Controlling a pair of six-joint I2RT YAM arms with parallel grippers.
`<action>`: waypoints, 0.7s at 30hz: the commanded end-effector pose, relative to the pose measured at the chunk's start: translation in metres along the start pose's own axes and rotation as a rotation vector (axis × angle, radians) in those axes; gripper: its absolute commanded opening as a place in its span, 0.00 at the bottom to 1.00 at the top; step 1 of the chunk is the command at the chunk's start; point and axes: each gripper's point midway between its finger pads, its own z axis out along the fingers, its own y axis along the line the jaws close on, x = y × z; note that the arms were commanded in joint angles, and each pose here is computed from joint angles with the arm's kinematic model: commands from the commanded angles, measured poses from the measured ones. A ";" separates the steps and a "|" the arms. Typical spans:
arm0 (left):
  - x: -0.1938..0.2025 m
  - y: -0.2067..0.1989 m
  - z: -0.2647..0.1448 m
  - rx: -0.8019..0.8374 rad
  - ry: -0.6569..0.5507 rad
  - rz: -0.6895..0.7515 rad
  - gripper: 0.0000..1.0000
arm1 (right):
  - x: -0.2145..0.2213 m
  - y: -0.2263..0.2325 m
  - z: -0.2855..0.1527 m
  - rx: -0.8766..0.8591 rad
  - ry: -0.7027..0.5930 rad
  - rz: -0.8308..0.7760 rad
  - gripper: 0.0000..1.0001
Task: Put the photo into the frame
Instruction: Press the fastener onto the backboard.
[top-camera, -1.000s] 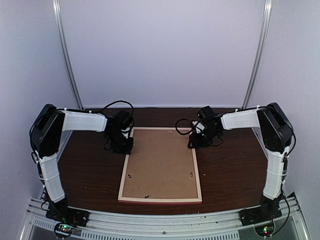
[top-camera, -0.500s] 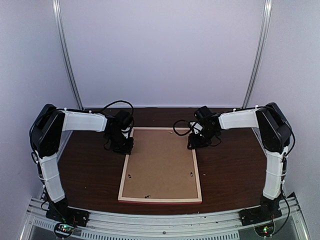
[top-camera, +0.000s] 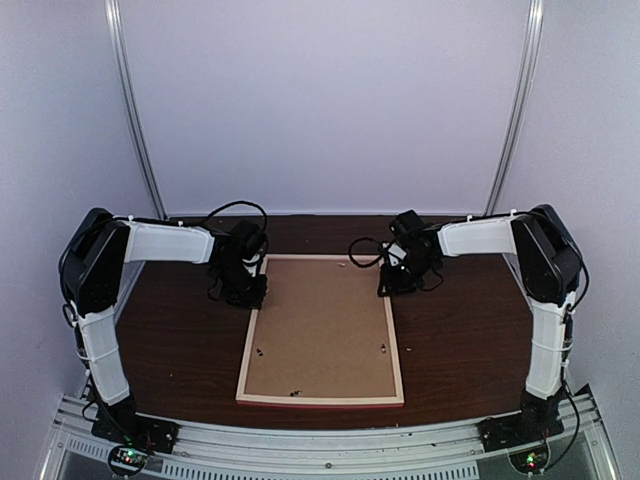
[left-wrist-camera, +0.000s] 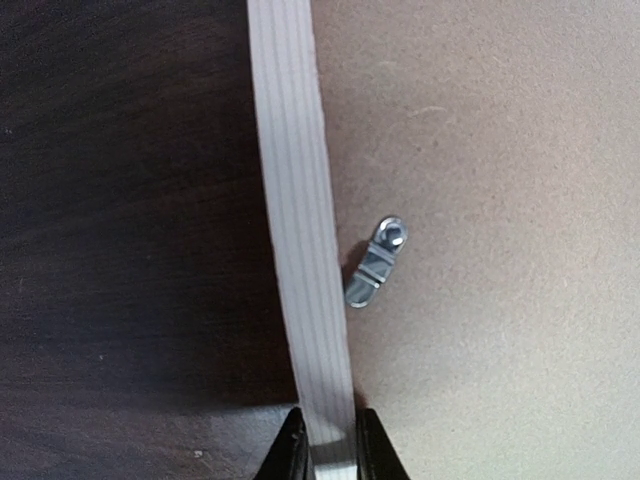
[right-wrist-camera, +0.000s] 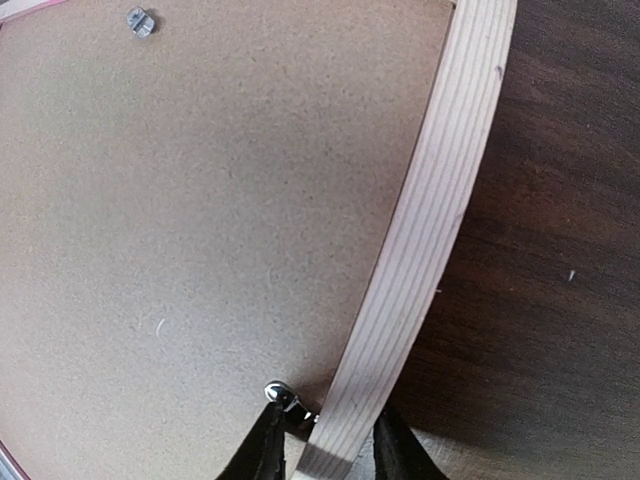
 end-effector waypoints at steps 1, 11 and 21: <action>0.016 0.001 0.004 0.002 0.054 0.052 0.14 | 0.017 -0.012 0.016 0.025 0.072 -0.013 0.29; 0.016 0.002 0.002 -0.001 0.052 0.050 0.14 | 0.013 0.000 0.011 -0.062 0.080 -0.039 0.41; 0.012 0.002 0.000 -0.004 0.041 0.032 0.14 | 0.021 0.006 -0.021 -0.078 0.048 0.013 0.68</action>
